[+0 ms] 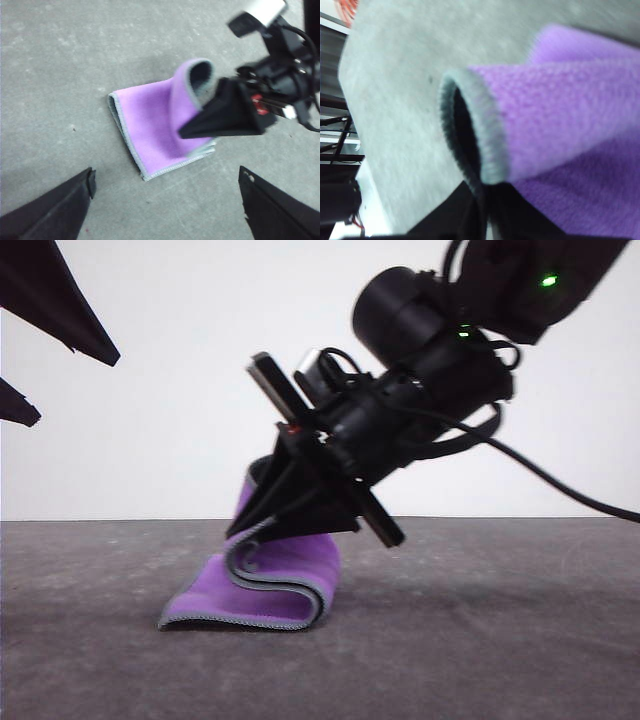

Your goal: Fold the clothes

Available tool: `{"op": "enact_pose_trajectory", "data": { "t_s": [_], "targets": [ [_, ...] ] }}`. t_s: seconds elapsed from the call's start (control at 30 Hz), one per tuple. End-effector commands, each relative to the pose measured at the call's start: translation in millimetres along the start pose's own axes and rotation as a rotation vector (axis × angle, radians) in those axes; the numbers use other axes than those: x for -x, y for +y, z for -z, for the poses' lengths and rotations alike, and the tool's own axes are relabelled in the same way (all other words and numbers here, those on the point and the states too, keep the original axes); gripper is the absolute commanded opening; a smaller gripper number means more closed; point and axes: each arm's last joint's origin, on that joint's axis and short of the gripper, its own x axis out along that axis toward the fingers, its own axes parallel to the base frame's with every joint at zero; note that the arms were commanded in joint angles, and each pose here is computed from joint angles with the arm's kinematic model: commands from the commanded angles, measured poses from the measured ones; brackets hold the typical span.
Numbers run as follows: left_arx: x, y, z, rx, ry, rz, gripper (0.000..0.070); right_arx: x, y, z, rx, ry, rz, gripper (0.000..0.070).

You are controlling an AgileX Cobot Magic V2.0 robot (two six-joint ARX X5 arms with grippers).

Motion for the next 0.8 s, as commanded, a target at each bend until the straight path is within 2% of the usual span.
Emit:
{"op": "enact_pose_trajectory", "data": {
  "t_s": [0.0, 0.1, 0.13, 0.3, 0.37, 0.43, 0.53, 0.67, 0.77],
  "targets": [
    [0.8, -1.6, -3.9, -0.003, -0.013, 0.005, 0.0553, -7.1, 1.6, -2.5, -0.003, 0.007, -0.010, 0.0095],
    [0.8, -1.6, -3.9, -0.002, -0.013, 0.005, 0.0553, -6.1, 5.5, -5.4, -0.008, 0.031, -0.048, 0.0263],
    [0.8, -1.6, -3.9, -0.002, -0.013, 0.005, 0.0553, -4.8, 7.0, -6.1, -0.017, 0.046, -0.072, 0.0284],
    [0.8, -1.6, -3.9, -0.003, -0.014, 0.005, 0.0553, 8.0, 15.7, -8.0, -0.054, 0.110, -0.178, 0.0297],
    [0.8, -1.6, -3.9, -0.003, -0.014, 0.005, 0.0553, 15.1, 21.4, -7.0, -0.052, 0.116, -0.170, 0.0297],
    [0.8, -1.6, -3.9, -0.003, -0.014, 0.005, 0.0553, 23.6, 28.1, -6.3, -0.018, 0.108, -0.153, 0.0297],
    [0.8, -1.6, -3.9, -0.003, -0.014, 0.005, 0.0553, 42.2, 40.6, -5.6, 0.070, 0.048, -0.045, 0.0297],
    [0.8, -1.6, -3.9, -0.002, -0.014, 0.005, 0.0553, 75.3, 56.9, -0.3, 0.227, -0.039, 0.206, 0.0296],
    [0.8, -1.6, -3.9, -0.002, -0.014, 0.005, 0.0553, 101.2, 64.7, 8.1, 0.336, -0.053, 0.402, 0.0296]
  ]
}}
